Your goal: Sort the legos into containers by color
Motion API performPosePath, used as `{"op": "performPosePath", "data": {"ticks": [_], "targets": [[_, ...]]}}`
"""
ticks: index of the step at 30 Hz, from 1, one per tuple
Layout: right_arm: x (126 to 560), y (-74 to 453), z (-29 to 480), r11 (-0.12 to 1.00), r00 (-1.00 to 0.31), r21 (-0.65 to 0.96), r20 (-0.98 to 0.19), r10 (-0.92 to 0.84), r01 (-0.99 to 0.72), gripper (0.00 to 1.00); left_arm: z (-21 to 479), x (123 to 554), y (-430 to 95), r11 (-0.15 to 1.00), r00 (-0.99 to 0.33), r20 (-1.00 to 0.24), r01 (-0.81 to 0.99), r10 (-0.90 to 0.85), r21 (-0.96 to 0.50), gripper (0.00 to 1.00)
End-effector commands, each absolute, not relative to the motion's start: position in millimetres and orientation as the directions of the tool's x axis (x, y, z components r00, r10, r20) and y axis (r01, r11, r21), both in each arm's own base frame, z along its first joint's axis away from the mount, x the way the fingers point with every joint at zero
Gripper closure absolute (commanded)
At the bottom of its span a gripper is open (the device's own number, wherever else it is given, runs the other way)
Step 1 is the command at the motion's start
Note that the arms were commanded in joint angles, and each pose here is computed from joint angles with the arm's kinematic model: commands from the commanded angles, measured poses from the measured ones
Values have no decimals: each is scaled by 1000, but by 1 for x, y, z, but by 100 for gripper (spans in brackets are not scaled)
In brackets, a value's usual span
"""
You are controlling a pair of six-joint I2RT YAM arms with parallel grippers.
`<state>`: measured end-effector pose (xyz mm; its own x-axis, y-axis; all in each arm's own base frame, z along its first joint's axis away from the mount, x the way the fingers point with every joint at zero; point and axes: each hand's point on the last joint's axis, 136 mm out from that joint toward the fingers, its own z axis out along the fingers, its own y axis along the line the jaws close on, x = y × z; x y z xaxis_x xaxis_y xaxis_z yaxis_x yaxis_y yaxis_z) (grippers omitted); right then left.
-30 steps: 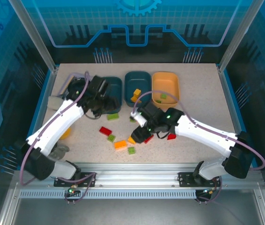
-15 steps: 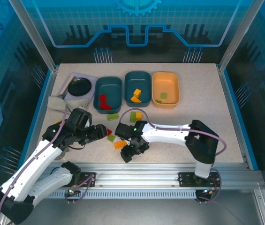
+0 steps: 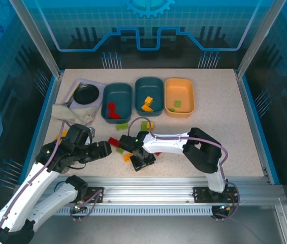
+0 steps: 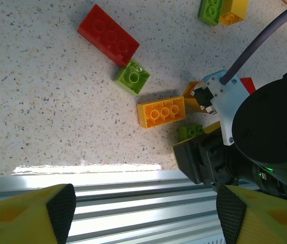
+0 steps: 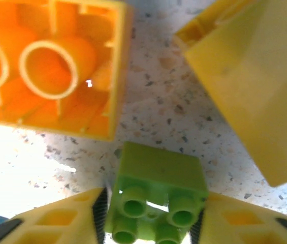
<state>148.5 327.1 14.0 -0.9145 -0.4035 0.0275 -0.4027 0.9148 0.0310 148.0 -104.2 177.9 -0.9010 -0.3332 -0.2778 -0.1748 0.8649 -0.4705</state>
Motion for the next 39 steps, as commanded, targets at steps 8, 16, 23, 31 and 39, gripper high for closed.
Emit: {"op": "performPosePath", "data": {"ticks": [8,16,23,31,39], "targets": [[168,314,55,912,-909,2,-73,-410,-411,70,187,153,-121,828,-906,-275,-129,-322,-546,23],[250,249,151,963,-941,87,-252,-225,-254,69,212,202,-164,758,-903,-303,-38,-306,-651,23],[363,176,159,994,-965,107,-263,-2,-31,70,226,258,-193,752,-888,-338,-14,-313,-659,23],[442,133,122,979,-966,81,-166,200,189,71,226,299,-219,766,-893,-346,2,-287,-643,24],[447,108,79,944,-941,10,-68,331,331,68,215,310,-228,777,-905,-319,-19,-280,-629,23]]}}
